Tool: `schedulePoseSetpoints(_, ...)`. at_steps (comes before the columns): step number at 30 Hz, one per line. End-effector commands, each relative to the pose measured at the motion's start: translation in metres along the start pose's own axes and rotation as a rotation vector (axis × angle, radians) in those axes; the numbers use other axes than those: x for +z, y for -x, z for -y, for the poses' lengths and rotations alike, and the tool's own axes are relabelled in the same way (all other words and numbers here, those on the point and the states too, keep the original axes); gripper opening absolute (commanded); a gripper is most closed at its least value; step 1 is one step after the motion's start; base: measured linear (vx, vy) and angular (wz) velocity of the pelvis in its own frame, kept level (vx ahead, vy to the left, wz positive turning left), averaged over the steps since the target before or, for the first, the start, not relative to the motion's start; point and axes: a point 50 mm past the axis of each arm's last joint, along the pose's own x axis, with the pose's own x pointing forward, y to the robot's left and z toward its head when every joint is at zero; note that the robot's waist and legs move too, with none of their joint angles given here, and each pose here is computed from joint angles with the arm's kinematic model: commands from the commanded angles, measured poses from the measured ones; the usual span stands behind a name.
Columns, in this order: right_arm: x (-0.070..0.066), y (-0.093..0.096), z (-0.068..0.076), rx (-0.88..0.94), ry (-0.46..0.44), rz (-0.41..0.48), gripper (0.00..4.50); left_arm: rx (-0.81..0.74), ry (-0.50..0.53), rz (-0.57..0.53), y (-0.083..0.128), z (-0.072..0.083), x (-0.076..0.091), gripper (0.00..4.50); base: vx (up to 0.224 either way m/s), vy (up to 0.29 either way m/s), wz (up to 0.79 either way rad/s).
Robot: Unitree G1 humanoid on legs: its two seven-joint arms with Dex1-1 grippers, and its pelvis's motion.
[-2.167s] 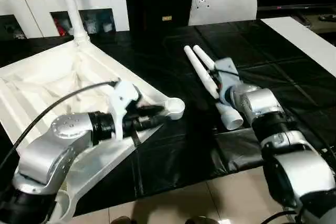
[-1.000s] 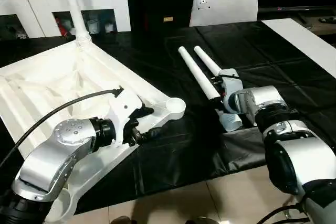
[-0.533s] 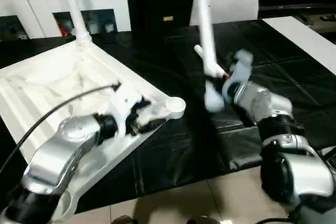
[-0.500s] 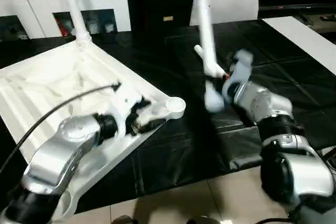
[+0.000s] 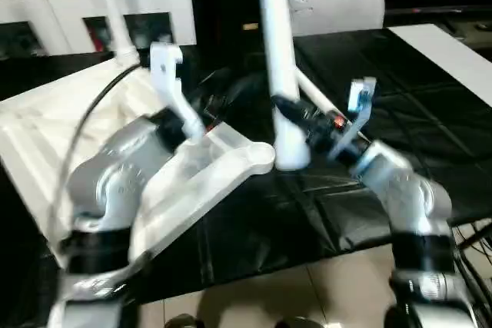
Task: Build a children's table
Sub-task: Pick table leg
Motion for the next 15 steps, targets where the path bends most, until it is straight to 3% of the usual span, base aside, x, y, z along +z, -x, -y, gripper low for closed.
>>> schedulePoseSetpoints(1,0.006,-0.001,-0.011,0.07,0.02,0.001,1.86,-0.058,0.057,0.024,-0.004,0.008,0.005,3.81,0.0,0.0,0.0)
schedulePoseSetpoints(5,0.005,-0.002,-0.013,0.086,0.024,-0.009,1.86,-0.089,0.098,0.048,-0.011,0.014,0.008,3.81,0.0,0.0,0.0)
schedulePoseSetpoints(7,0.004,-0.002,-0.015,0.094,0.031,-0.019,1.86,-0.111,0.103,0.033,-0.013,0.016,0.007,3.25,0.0,0.0,0.0)
schedulePoseSetpoints(9,0.003,-0.003,-0.015,0.097,0.043,-0.029,1.86,-0.11,0.101,0.025,-0.015,0.017,0.005,3.11,0.0,0.0,0.0)
schedulePoseSetpoints(12,0.001,-0.005,-0.015,0.062,0.117,-0.066,1.86,-0.073,0.052,-0.01,-0.016,0.015,0.0,3.11,0.0,0.0,0.0)
schedulePoseSetpoints(13,0.0,-0.007,-0.014,0.019,0.184,-0.08,1.86,-0.049,0.021,-0.02,-0.017,0.014,-0.003,3.11,0.0,0.0,0.0)
schedulePoseSetpoints(15,0.0,-0.009,-0.014,0.004,0.212,-0.08,1.86,-0.03,-0.002,-0.026,-0.016,0.014,-0.004,3.11,0.0,0.0,0.0)
